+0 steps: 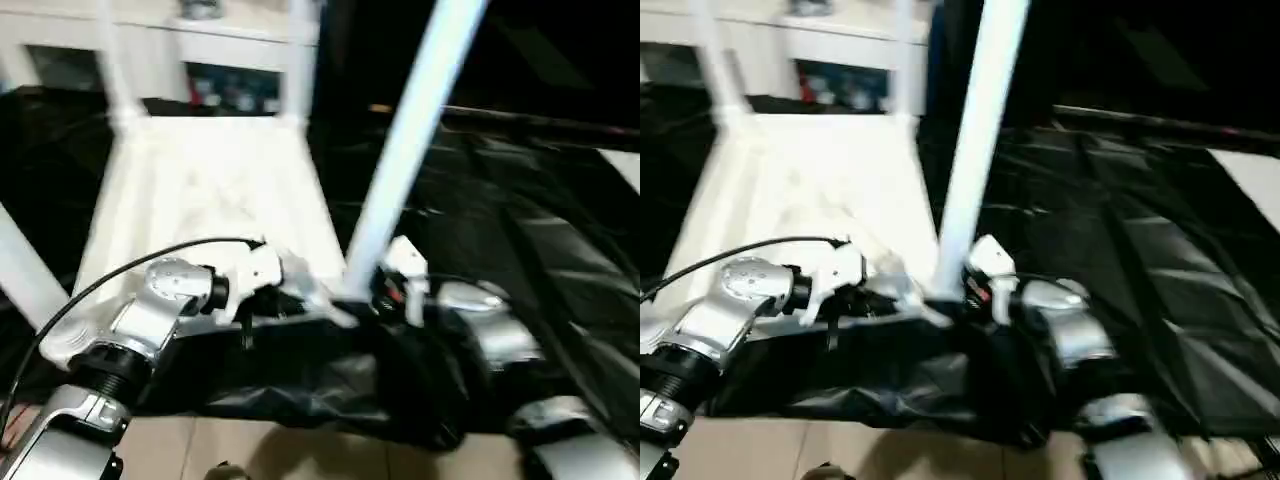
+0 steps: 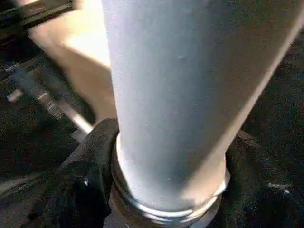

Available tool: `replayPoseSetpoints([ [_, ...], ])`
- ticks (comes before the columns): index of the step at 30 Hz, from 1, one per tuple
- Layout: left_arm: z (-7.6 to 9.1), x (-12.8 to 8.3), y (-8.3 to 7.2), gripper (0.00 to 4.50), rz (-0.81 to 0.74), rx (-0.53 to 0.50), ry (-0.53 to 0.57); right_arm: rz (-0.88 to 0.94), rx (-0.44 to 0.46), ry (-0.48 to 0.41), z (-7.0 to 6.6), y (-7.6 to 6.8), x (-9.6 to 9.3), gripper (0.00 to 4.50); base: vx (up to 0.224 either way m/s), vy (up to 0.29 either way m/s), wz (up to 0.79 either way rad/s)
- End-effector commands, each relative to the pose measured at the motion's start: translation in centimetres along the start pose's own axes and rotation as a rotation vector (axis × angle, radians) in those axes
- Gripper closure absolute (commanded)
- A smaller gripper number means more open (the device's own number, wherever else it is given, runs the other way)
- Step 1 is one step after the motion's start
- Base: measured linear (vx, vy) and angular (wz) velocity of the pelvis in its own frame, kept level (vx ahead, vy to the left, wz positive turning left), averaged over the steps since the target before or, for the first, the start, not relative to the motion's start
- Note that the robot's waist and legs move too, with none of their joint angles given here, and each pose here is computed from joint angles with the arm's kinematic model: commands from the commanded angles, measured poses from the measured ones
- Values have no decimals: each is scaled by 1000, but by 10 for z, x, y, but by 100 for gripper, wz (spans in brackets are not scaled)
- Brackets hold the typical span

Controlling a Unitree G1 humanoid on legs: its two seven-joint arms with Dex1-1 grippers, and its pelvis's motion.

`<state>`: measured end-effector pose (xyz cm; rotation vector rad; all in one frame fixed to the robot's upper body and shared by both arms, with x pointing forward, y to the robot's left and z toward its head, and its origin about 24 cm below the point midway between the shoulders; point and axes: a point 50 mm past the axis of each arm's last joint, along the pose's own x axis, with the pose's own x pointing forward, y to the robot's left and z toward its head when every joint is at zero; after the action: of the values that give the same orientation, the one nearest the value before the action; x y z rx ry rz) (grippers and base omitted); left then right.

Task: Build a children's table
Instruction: Rotate leg to tighten

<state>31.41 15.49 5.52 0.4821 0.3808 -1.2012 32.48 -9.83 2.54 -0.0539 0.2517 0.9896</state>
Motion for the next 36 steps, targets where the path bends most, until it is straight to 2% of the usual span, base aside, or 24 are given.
replayPoseSetpoints([
  [1, 11, 1, 8, 450, 88, 3, -44, -101, 55, 49, -11, -2, 5, 176, 0, 0, 0],
  [2, 11, 1, 8, 450, 88, 3, -44, -101, 55, 49, -11, -2, 5, 176, 0, 0, 0],
  [3, 16, 4, 11, 450, 143, -22, -61, -193, 103, 56, -13, -1, 15, 176, 0, 0, 0],
  [5, 21, 10, 11, 450, 189, -30, -57, -284, 141, 65, -13, 1, 25, 176, 0, 0, 0],
  [8, 31, 23, 4, 450, 210, -43, -79, -355, 173, 76, -12, 6, 37, 176, 0, 0, 0],
  [10, 35, 31, -5, 450, 171, -25, -106, -308, 175, 63, -9, 12, 43, 176, 0, 0, 0],
  [12, 36, 32, -7, 450, 165, -18, -117, -272, 172, 33, -5, 14, 45, 176, 0, 0, 0],
  [14, 34, 33, -11, 450, 139, -12, -134, -229, 134, -3, 0, 14, 44, 176, 0, 0, 0],
  [15, 32, 32, -12, 450, 129, -5, -130, -211, 126, -12, 2, 13, 43, 141, 0, 0, 0],
  [17, 28, 29, -13, 450, 111, -2, -118, -188, 114, -25, 4, 9, 40, 106, 0, 0, 0],
  [20, 22, 23, -12, 450, 102, -8, -95, -129, 95, -31, 7, 4, 33, 88, 0, 0, 0],
  [22, 18, 19, -11, 450, 90, -3, -87, -47, 39, -13, 8, 2, 25, 64, 0, 0, 0],
  [24, 18, 18, -11, 450, 84, -1, -87, -24, 21, -6, 8, 1, 22, 52, 0, 0, 0],
  [28, 17, 9, -15, 450, -16, 0, -133, 161, -54, 19, 6, -2, 0, 52, 0, 0, 0],
  [36, 13, 2, -17, 450, -120, 5, -118, 357, -69, 51, 4, 1, -19, 52, 0, 0, 0],
])
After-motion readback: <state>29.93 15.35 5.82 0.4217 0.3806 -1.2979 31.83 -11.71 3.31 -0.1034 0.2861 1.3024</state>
